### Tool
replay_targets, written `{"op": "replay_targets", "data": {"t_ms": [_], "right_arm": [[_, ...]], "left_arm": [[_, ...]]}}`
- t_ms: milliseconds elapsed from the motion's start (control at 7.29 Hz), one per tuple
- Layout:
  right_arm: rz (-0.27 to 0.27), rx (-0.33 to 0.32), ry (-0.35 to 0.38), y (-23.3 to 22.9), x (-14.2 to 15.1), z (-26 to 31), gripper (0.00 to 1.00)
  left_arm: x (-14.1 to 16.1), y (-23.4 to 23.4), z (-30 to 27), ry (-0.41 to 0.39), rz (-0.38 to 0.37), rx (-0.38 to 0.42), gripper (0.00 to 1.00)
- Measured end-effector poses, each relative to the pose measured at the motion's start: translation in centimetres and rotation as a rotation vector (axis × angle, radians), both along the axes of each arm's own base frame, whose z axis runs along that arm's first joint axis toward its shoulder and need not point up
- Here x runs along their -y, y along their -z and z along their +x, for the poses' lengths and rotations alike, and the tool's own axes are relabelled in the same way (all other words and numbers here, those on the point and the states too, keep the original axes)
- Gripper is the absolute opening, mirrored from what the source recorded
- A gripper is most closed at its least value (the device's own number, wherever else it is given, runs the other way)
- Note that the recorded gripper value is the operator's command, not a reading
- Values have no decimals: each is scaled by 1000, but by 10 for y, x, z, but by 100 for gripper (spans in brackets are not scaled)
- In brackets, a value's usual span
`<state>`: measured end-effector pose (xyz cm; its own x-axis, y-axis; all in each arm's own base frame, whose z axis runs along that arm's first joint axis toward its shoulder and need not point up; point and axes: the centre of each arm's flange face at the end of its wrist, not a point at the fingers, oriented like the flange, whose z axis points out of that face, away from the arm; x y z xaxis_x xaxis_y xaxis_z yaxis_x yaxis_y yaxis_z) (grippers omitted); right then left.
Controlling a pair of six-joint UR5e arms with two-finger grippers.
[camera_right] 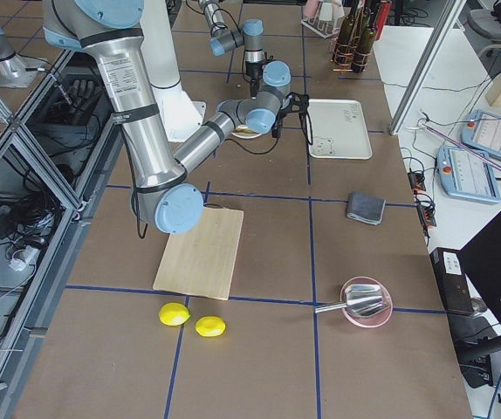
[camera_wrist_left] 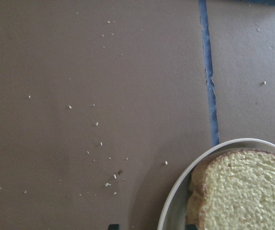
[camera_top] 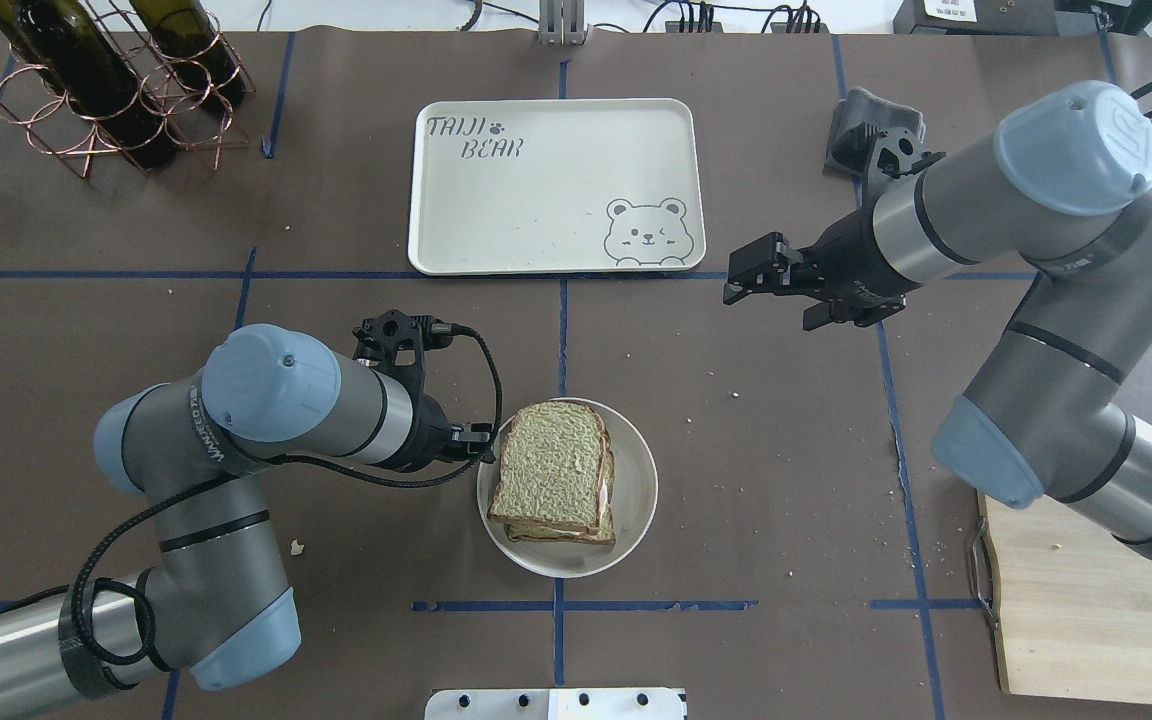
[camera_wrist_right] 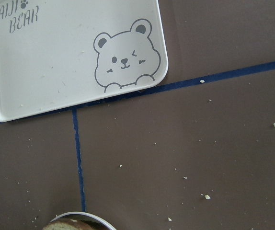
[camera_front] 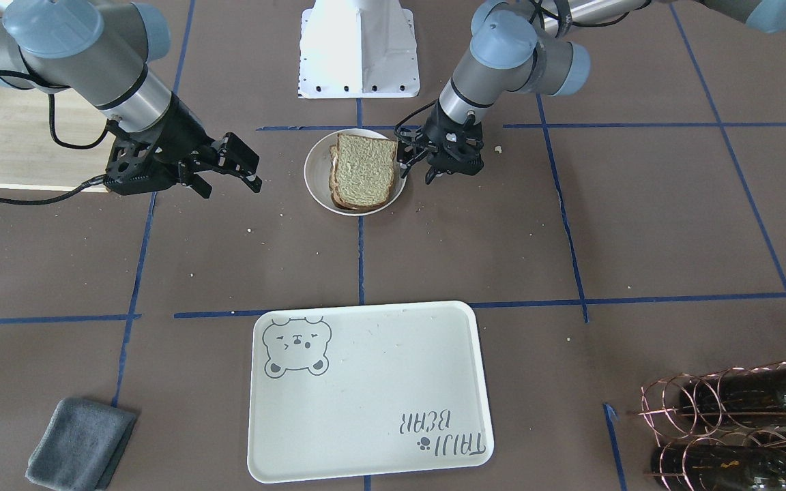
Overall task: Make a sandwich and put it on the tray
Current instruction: 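Grasp the white plate rim with the left gripper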
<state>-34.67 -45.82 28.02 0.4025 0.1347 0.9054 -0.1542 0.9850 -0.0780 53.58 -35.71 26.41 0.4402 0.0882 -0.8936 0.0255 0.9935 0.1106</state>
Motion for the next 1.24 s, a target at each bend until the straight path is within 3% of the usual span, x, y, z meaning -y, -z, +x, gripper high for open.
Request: {"op": "replay_targets", "data": {"t_ms": [824,1098,1235], "right_arm": [[10,-17,15,-22,0,25,100],[9,-18,14,-23,0,27,100],[10,-18,13,-23,0,27,100]], "left_arm": [[-10,-5,30,-14,-35,22,40],[-10,-8,34,-17,-39,29,31],[-10,-10,35,-18,-38,29,17]]}}
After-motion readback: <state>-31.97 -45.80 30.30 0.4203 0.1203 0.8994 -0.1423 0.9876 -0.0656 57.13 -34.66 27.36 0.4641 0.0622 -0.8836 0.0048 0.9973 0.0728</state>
